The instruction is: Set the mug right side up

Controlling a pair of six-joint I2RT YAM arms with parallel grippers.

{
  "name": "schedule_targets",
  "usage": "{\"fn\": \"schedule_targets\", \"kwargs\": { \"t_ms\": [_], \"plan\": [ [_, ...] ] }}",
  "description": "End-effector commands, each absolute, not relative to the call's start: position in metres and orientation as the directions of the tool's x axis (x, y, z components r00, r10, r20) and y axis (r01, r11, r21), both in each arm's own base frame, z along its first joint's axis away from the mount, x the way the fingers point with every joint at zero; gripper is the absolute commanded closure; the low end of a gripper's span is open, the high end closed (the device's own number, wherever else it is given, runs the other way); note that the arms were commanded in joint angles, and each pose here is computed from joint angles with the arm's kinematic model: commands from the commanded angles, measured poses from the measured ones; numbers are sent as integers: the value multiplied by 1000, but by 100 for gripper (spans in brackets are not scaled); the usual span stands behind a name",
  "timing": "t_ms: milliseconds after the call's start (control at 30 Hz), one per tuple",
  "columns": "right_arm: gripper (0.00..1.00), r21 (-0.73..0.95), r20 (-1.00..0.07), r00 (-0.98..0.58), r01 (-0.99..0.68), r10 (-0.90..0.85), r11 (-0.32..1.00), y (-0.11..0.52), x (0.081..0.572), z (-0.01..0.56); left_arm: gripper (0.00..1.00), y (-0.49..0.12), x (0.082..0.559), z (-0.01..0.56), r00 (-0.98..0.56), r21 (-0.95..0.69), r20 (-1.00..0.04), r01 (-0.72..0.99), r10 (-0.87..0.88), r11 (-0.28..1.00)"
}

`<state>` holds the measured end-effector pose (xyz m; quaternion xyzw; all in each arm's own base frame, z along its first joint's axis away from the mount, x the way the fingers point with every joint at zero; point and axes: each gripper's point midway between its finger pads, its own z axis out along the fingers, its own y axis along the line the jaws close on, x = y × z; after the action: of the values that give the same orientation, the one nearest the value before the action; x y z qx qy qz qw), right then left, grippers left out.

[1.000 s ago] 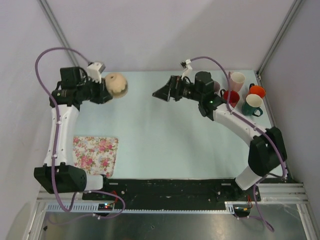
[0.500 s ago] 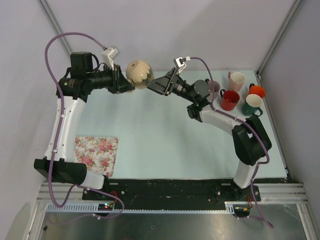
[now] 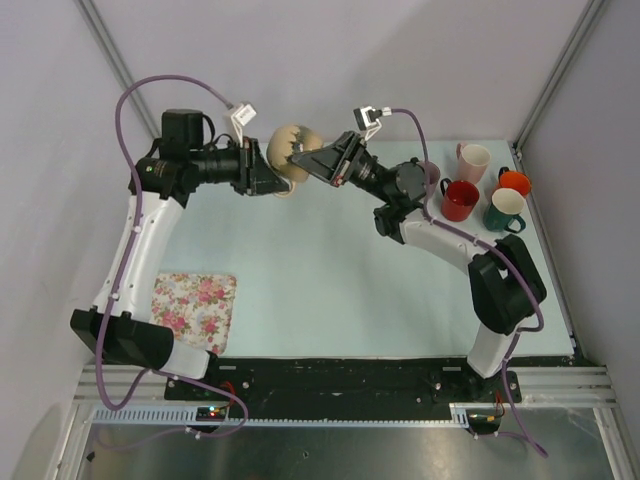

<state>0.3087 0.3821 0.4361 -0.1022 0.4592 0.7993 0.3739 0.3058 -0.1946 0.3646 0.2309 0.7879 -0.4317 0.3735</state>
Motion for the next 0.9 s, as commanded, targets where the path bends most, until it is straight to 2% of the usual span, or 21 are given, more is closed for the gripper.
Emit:
{"fn": "schedule_targets", "kwargs": {
  "t_ms": [0,67,100,167,233,267,367,467,633,733,867],
  "plan": [
    [99,641,-530,-647,-729,548,-241,359,307,475,43,-193,310,376,-488,-382,-870,755,68,533],
    [100,699,-566,-625,-710,538,-88,351,323,455,14,-178,318,364,-476,-344,-876,733,81,587],
    [100,735,-585,-619,-678,524,19,346,333,439,7,-168,324,359,-473,-324,-877,712,84,623],
    [100,721,-673,-553,-640,492,266,328,350,407,2,-143,335,345,-482,-290,-872,649,85,704],
    [100,629,-777,-492,-570,394,528,298,369,366,1,-115,345,326,-497,-233,-862,571,105,787],
    [100,583,-803,-488,-530,341,616,283,374,350,1,-104,348,315,-509,-207,-853,535,116,819],
    [100,426,-787,-601,-365,140,828,235,387,272,0,-70,351,287,-551,-115,-819,433,161,894],
    [100,248,-659,-751,-265,-38,932,194,386,208,0,-50,348,262,-596,-45,-775,382,208,923],
    [100,-33,-424,-870,-263,-252,964,145,392,148,0,-41,341,237,-642,-20,-728,370,240,929],
    [100,-70,-354,-897,-258,-266,964,131,403,127,0,-41,338,233,-648,-17,-720,375,248,927],
    [100,-43,-333,-904,-271,-269,962,116,418,108,0,-40,335,231,-646,-7,-717,384,263,923]
  ]
}}
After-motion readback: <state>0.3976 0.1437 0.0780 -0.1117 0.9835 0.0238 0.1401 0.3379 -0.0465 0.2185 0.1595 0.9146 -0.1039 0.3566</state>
